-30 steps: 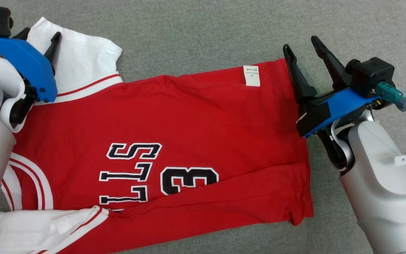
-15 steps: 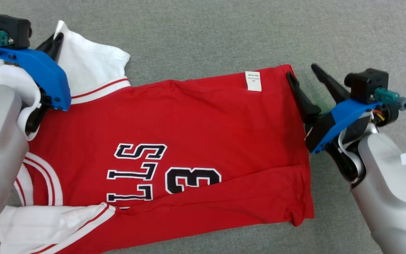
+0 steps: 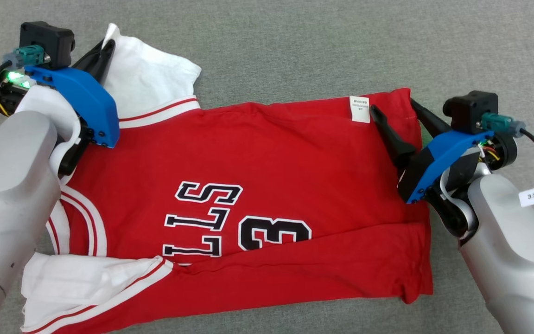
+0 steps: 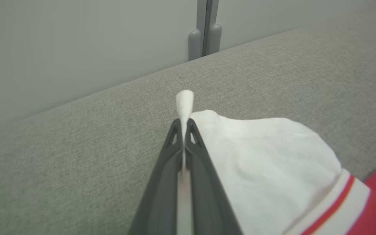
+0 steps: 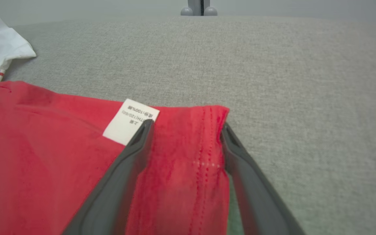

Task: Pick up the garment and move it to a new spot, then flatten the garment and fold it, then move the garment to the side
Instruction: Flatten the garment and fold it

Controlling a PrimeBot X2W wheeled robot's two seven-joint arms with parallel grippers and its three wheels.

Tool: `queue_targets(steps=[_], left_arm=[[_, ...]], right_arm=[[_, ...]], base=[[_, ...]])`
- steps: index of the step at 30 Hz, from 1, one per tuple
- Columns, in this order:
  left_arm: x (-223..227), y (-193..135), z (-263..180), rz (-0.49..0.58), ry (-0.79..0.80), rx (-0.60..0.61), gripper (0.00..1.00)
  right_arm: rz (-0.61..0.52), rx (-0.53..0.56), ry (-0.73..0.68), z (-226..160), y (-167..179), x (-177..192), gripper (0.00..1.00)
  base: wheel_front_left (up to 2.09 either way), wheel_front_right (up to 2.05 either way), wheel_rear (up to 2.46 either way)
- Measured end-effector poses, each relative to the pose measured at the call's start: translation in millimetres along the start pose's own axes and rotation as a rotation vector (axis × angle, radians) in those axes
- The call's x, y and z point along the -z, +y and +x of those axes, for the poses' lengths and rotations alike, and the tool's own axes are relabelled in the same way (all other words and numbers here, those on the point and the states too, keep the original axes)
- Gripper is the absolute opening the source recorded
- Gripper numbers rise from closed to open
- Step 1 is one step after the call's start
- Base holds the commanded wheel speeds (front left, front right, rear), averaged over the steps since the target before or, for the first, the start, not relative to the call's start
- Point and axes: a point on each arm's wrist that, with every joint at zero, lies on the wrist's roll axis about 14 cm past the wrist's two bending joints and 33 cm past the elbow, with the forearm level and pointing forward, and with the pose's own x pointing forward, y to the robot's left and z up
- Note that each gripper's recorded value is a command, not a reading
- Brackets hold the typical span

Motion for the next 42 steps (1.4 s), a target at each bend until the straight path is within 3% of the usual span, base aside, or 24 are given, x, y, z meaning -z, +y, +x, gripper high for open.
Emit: queue_targets(steps=[2, 3, 4, 14, 26, 42], left_arm=[[-0.4, -0.8, -0.3, 0.000, -0.005, 0.003, 0.00], [-0.6, -1.3, -0.5, -0.002, -0.008, 0.004, 0.00], [-0.9, -1.5, -0.7, -0.002, -0.011, 0.005, 0.00], [-35.9, -9.1, -15.2, -0.032, -0.162, 0.016, 0.00], [-70.5, -20.7, -79.3, -0.153, -0.375, 0.057, 0.00], [-3.4, -30.4, -158.7, -0.289, -0.365, -0.045, 0.00]], right_arm=[[0.005, -0.002, 0.021, 5.2, 1.4, 3.1, 0.49], [0.005, -0.004, 0.031, 7.4, 2.3, 4.9, 0.09], [0.002, -0.005, 0.039, 9.5, 2.6, 5.8, 0.00], [-0.009, 0.011, -0.077, 8.9, 1.7, -15.9, 0.00], [0.009, -0.003, -0.196, -19.8, 14.6, -24.7, 0.00], [0.049, -0.006, -0.216, -42.1, 23.8, -5.8, 0.00]], base=[[0.00, 0.00, 0.00], [0.00, 0.00, 0.00], [0.00, 0.00, 0.00], [0.00, 0.00, 0.00], [0.00, 0.00, 0.00], [0.00, 0.00, 0.00]])
